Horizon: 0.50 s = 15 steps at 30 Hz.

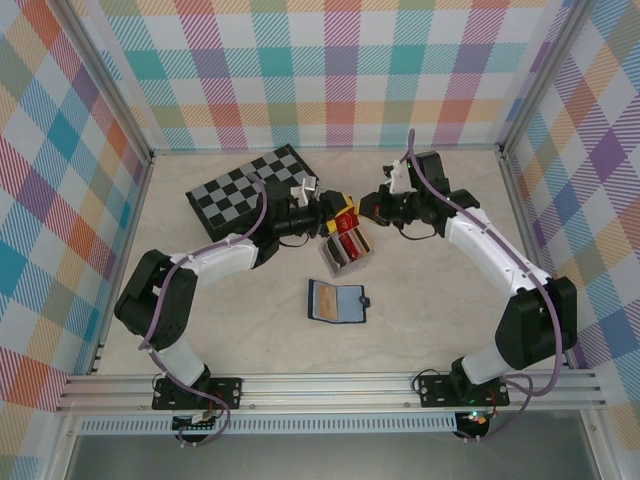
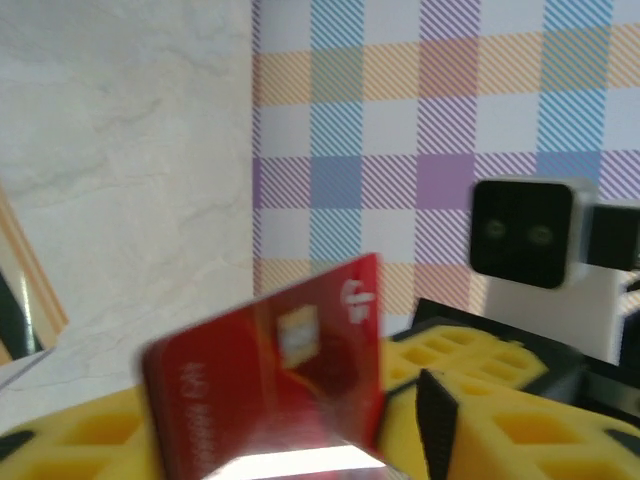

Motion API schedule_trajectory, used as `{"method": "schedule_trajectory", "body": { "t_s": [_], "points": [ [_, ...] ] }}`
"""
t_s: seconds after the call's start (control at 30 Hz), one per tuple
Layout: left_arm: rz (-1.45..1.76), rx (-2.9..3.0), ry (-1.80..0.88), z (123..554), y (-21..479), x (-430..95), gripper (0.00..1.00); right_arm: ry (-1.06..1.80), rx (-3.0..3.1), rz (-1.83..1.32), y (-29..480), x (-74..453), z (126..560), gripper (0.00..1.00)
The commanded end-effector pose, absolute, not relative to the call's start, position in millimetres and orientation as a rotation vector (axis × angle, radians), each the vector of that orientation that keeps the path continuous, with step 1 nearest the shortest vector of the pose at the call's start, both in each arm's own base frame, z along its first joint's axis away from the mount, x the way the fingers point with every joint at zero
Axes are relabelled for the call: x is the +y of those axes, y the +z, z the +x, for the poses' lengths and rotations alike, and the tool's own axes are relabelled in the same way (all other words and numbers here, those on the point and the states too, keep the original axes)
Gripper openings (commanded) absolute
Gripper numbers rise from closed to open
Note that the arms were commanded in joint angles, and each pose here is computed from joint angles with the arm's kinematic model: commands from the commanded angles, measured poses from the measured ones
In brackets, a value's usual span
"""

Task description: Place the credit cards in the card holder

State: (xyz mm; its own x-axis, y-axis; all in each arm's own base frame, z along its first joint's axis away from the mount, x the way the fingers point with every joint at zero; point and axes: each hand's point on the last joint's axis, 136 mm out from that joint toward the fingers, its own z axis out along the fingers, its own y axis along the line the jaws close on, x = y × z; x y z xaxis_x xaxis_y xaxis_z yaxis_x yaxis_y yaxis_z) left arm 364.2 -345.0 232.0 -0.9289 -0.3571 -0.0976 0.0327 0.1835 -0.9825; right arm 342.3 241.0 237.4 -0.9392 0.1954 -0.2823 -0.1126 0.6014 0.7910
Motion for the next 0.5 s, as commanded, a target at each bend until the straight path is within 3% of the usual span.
{"method": "schedule_trajectory", "body": {
  "t_s": [0.0, 0.13, 0.2, 0.27, 0.47],
  "points": [
    [-0.216, 2.055, -1.878, 362, 266, -346, 0.38, 1.315, 2.459, 0.087, 245, 239, 345, 0.0],
    [-0.217, 2.059, -1.855, 358, 267, -342, 0.16, 1.298, 2.463, 0.131, 238, 228, 346, 0.0],
    [-0.211, 2.061, -1.849, 357, 268, -341, 0.09, 1.323, 2.462, 0.119, 240, 229, 343, 0.01],
    [-0.204, 2.07, -1.844, 356, 266, -341, 0.01, 1.358, 2.461, 0.102, 243, 231, 340, 0.08],
    [-0.196, 2.07, -1.859, 355, 267, -343, 0.0, 1.464, 2.44, 0.016, 253, 241, 332, 0.28]
  ]
}}
